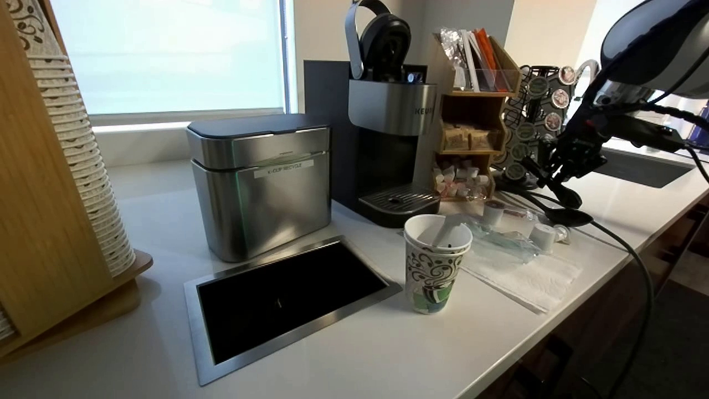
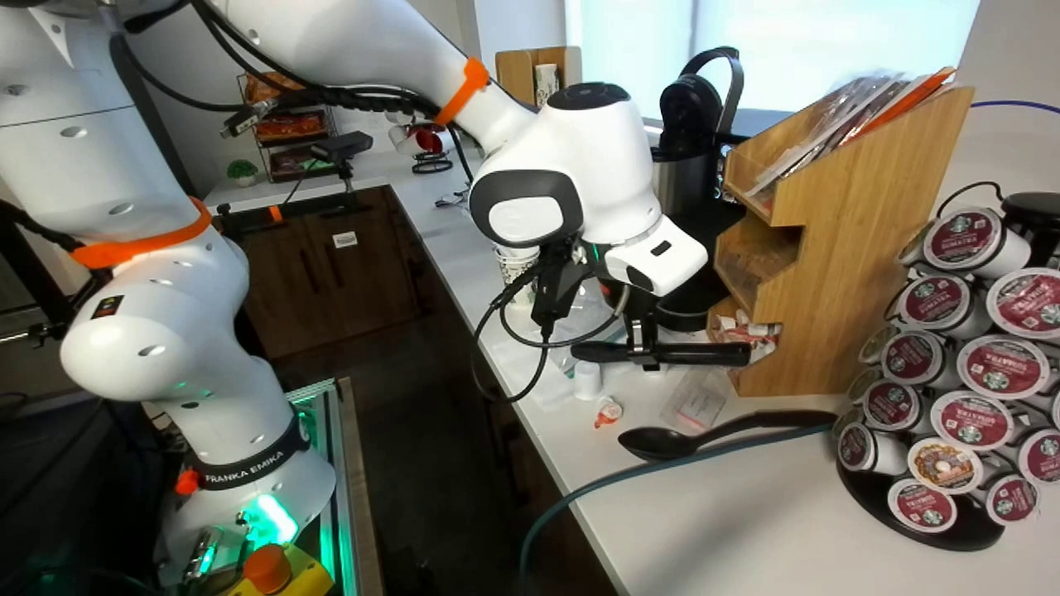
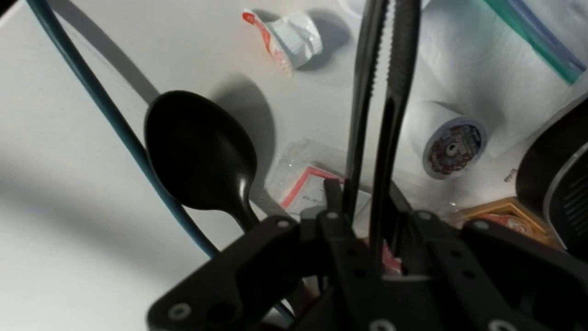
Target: Put the black object on the counter
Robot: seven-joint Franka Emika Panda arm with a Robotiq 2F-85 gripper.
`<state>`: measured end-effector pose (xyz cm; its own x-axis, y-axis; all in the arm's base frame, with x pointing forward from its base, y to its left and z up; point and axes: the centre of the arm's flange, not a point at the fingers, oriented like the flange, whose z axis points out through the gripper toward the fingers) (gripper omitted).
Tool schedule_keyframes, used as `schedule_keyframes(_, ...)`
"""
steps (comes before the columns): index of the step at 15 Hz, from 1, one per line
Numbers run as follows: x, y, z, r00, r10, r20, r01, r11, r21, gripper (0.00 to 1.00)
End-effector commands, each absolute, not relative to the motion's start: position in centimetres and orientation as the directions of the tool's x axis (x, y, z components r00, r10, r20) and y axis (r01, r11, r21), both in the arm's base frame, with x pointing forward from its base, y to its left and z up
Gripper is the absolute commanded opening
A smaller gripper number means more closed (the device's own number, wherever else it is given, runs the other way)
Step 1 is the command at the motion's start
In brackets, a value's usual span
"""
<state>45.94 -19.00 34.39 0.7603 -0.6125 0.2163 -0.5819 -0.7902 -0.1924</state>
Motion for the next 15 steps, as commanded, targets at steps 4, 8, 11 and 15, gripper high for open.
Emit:
schedule_keyframes(4,46.3,-23.4,31.7,0.779,-0.613,0.129,-0.604,-0.79,-0.105,0.06)
schedule_keyframes(8,48.4,-24.6,31.0,0.757,-0.639,0.138,-0.632,-0.769,-0.092,0.09)
schedule_keyframes(11,49.3,-24.5,31.3,0.747,-0.651,0.133,-0.647,-0.759,-0.079,0.55)
schedule_keyframes(15,48.6,-23.4,33.3,0.753,-0.648,0.115,-0.652,-0.759,-0.004,0.87)
